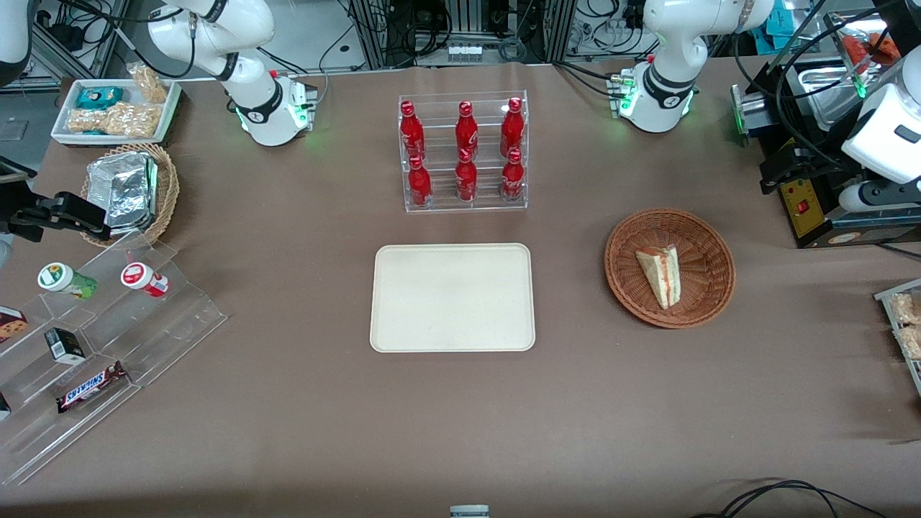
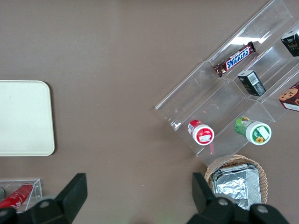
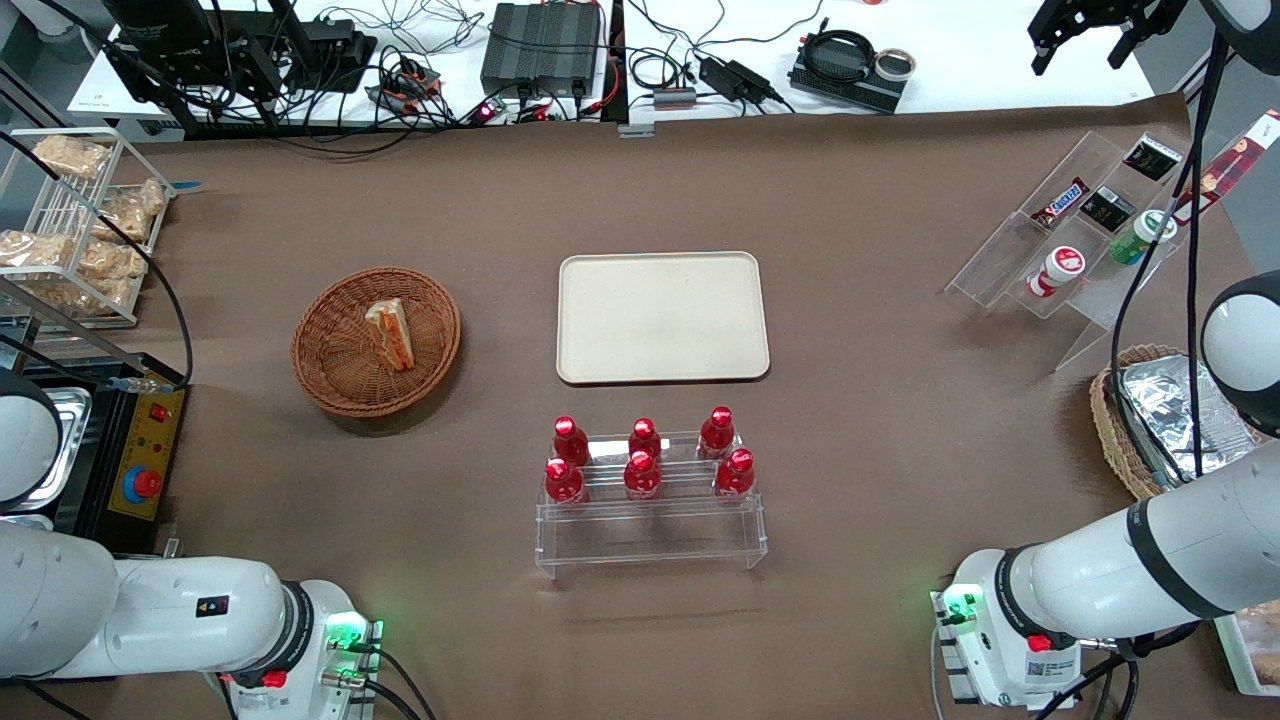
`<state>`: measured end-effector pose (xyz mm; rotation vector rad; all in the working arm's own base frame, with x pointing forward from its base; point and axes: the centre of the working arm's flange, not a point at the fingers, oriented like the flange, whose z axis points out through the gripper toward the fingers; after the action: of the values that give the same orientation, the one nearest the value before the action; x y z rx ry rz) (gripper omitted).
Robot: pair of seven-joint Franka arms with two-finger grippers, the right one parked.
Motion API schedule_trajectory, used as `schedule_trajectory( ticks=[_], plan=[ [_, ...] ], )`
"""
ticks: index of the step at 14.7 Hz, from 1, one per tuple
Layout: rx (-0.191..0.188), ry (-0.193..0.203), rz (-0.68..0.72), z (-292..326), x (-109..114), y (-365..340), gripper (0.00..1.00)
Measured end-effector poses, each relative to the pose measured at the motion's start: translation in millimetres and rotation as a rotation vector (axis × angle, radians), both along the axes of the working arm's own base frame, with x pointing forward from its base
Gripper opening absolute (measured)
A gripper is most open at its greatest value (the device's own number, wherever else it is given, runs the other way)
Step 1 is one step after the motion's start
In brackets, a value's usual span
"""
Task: Place sandwich from basket to tray
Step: 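Move the left gripper over the wicker basket above the sandwich, then lower the left gripper and grasp the wrapped sandwich, lift it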
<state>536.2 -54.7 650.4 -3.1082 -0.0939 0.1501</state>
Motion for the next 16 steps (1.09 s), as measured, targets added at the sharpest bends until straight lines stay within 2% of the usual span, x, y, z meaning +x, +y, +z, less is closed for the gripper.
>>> schedule_trajectory(
  ticks=[5,8,11,16],
  plan=[
    [0.001,0.004,0.0,-1.3,-0.5,0.2,1.0],
    [0.005,0.048,0.002,-29.8,1.6,1.1,1.0],
    [0.011,0.061,0.044,-96.4,11.5,1.2,1.0],
    [0.038,0.039,0.301,-220.3,5.6,1.3,1.0]
  ],
)
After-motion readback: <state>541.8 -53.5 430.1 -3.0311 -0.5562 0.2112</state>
